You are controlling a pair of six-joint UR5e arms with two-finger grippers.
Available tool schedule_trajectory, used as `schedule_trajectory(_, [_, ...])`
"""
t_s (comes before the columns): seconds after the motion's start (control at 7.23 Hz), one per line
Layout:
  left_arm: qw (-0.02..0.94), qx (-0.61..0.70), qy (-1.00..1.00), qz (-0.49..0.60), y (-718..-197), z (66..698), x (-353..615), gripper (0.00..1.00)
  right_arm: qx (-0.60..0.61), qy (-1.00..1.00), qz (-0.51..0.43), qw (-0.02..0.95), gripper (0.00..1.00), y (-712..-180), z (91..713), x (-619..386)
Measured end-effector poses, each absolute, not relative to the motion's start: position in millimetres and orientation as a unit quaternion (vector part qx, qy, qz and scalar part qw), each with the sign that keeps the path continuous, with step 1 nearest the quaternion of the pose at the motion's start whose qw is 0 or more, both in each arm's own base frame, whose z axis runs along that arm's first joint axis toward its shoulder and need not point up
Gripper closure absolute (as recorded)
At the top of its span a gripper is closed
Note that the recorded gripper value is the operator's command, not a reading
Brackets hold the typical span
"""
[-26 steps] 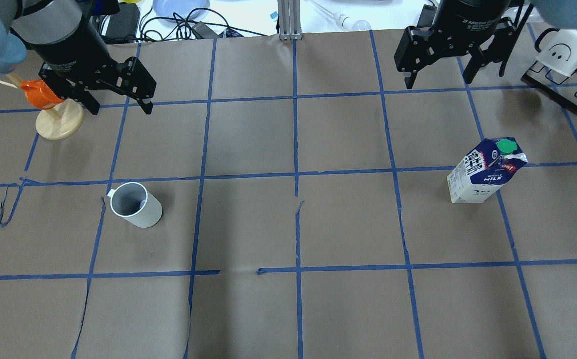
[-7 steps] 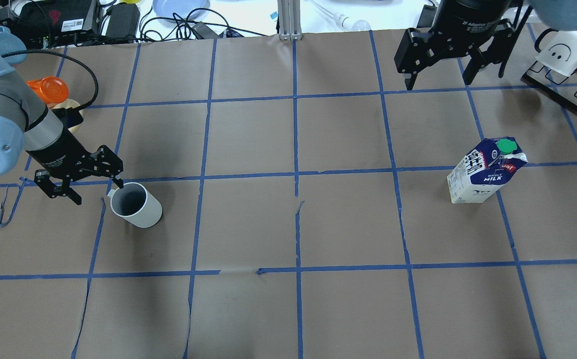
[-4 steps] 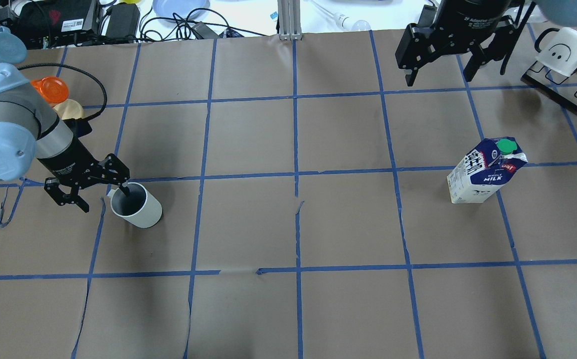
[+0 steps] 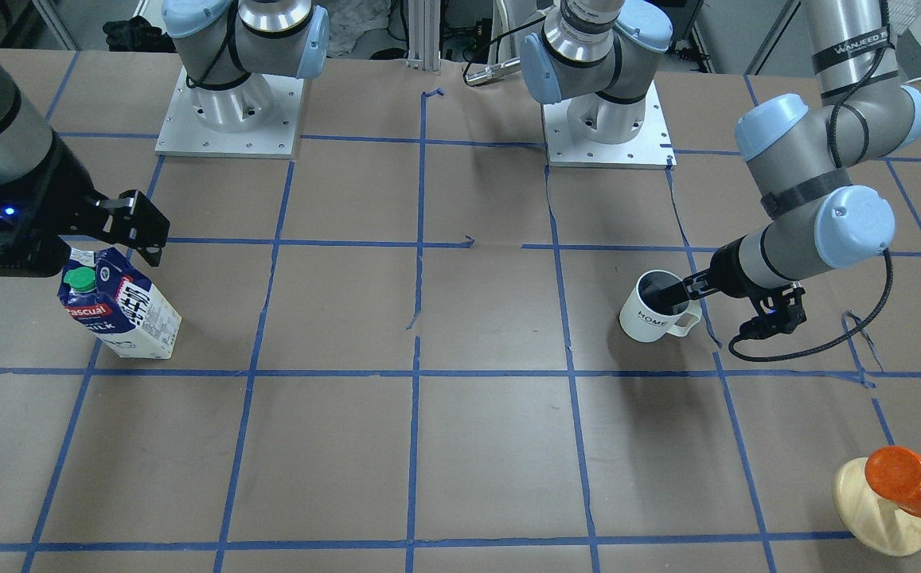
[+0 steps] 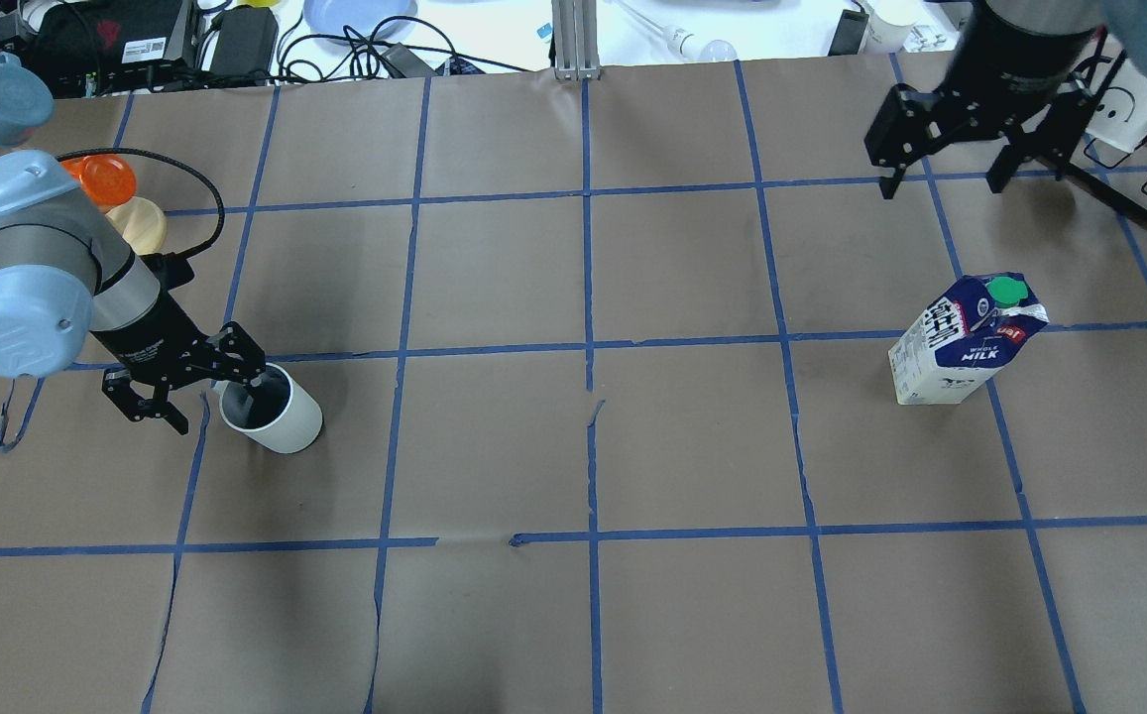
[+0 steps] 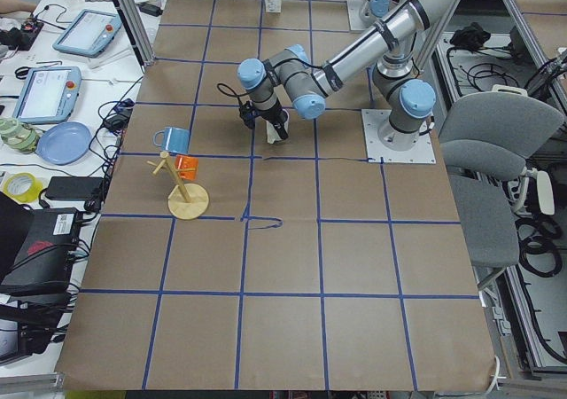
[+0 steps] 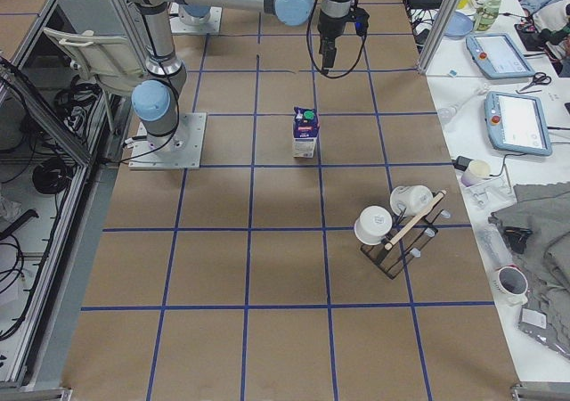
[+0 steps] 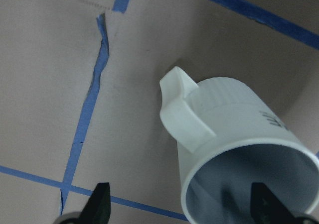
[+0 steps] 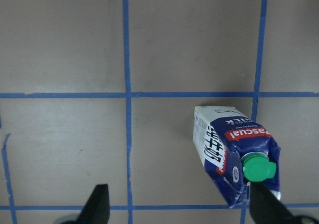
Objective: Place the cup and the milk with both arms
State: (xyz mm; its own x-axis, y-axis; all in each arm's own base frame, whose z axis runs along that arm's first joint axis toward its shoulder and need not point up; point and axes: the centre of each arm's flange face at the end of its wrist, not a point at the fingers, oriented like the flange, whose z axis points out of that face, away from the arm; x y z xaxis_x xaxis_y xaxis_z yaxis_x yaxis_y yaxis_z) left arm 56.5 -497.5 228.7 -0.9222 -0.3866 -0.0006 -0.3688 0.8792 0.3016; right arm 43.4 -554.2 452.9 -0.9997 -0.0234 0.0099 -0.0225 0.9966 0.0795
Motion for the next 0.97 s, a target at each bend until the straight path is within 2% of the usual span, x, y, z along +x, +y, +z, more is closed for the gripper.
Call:
schedule_trajectory(0.14, [0.03, 0.205, -0.967, -0.151, -499.3, 224.8, 56.9, 1.0, 0.019, -0.998, -0.053, 0.0, 0.0, -550.3, 433.1, 12.6])
schedule_trajectory(0.69, [0.031, 0.217, -0.965, -0.141, -504.0, 230.7, 55.9, 1.0, 0.011, -0.998, -0.062, -0.004, 0.04, -525.8, 356.2, -42.4])
schedule_trajectory(0.97, [0.042, 0.229, -0.966, -0.11, -525.0, 263.4, 53.8, 1.0, 0.012, -0.999, -0.05, 0.001, 0.31, -523.9, 341.0, -44.0])
